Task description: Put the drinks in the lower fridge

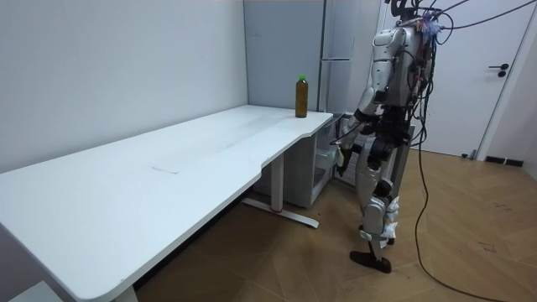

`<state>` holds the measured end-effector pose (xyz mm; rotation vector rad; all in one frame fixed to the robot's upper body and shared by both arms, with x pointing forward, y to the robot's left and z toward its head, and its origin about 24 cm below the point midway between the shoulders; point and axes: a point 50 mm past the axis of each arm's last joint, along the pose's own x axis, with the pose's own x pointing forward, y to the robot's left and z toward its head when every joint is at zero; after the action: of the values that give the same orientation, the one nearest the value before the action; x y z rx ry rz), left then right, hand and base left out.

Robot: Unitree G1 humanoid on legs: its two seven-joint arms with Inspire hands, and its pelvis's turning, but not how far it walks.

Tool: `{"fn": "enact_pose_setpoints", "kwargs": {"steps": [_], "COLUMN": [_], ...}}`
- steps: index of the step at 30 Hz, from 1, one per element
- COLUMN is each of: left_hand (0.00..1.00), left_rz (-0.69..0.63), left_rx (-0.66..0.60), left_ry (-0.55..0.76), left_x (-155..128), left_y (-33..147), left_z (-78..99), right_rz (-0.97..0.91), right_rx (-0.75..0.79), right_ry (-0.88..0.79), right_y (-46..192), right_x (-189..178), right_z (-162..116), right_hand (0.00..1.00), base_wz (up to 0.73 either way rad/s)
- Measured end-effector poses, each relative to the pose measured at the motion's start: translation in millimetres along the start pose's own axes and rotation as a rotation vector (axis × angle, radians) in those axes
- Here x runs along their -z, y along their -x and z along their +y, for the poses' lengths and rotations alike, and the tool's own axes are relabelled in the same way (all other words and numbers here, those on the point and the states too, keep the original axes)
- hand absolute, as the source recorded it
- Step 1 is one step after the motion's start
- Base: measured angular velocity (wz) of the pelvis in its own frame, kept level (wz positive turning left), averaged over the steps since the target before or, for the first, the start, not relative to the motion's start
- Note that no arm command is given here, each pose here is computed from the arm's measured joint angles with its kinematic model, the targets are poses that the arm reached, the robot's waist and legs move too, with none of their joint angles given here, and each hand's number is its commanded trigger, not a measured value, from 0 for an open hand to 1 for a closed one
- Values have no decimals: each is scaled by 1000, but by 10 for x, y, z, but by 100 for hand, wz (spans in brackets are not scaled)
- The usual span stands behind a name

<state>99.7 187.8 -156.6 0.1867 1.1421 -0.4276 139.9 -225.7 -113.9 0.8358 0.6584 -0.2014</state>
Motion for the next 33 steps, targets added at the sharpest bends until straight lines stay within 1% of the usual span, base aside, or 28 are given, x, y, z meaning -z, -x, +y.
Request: {"fn": "enact_pose_setpoints", "kwargs": {"steps": [2, 3, 5, 6, 8, 9, 10, 14, 15, 17, 19, 21, 23, 24, 26, 29, 31, 33], "left_hand": [0, 0, 0, 0, 0, 0, 0, 0, 0, 0, 0, 0, 0, 0, 0, 0, 0, 0], "left_rz": [12, 3, 0, 1, 12, 18, 24, 32, 34, 32, 37, 56, 85, 93, 135, 178, 188, 179], "left_rx": [-53, -72, -137, -151, -211, -223, -250, -297, -306, -346, -375, -397, -435, -446, -485, -511, -513, -493], "left_ry": [173, 225, 388, 415, 552, 576, 635, 843, 870, 972, 1023, 1084, 1190, 1224, 1319, 1405, 1430, 1427], "left_x": [166, 183, 306, 323, 462, 502, 572, 764, 785, 847, 893, 996, 1183, 1231, 1424, 1556, 1543, 1458], "left_y": [37, 48, 90, 96, 144, 159, 186, 250, 258, 290, 311, 355, 445, 468, 572, 641, 627, 566], "left_z": [37, 58, 108, 122, 159, 161, 165, 107, 102, 116, 123, 93, 33, 14, -70, -163, -167, -144], "right_rz": [-23, -27, -31, -32, -33, -30, -22, 8, 10, 19, 15, -3, -12, -16, -31, -58, -89, -106], "right_rx": [1, 8, 42, 49, 77, 86, 109, 196, 202, 212, 228, 241, 283, 299, 347, 375, 389, 382], "right_ry": [-10, -21, -44, -55, -78, -79, -84, -122, -127, -140, -160, -210, -286, -306, -370, -431, -491, -502], "right_y": [-32, -29, -29, -29, -29, -32, -25, 9, 10, 13, 32, 45, 97, 115, 195, 245, 235, 123], "right_x": [-63, -66, -64, -62, -59, -55, -45, -17, -15, -13, -30, -49, -37, -32, -7, -27, -76, -204], "right_z": [33, 28, 11, 7, -26, -39, -72, -169, -172, -179, -211, -240, -343, -375, -489, -561, -576, -501], "right_hand": [100, 100, 100, 100, 100, 100, 100, 100, 100, 100, 100, 100, 100, 100, 100, 100, 100, 100], "base_wz": [21, 9, 4, 12, 17, 23, 17, 23, 14, 24, 29, 15, 10, 12, 21, 18, 17, 6]}}
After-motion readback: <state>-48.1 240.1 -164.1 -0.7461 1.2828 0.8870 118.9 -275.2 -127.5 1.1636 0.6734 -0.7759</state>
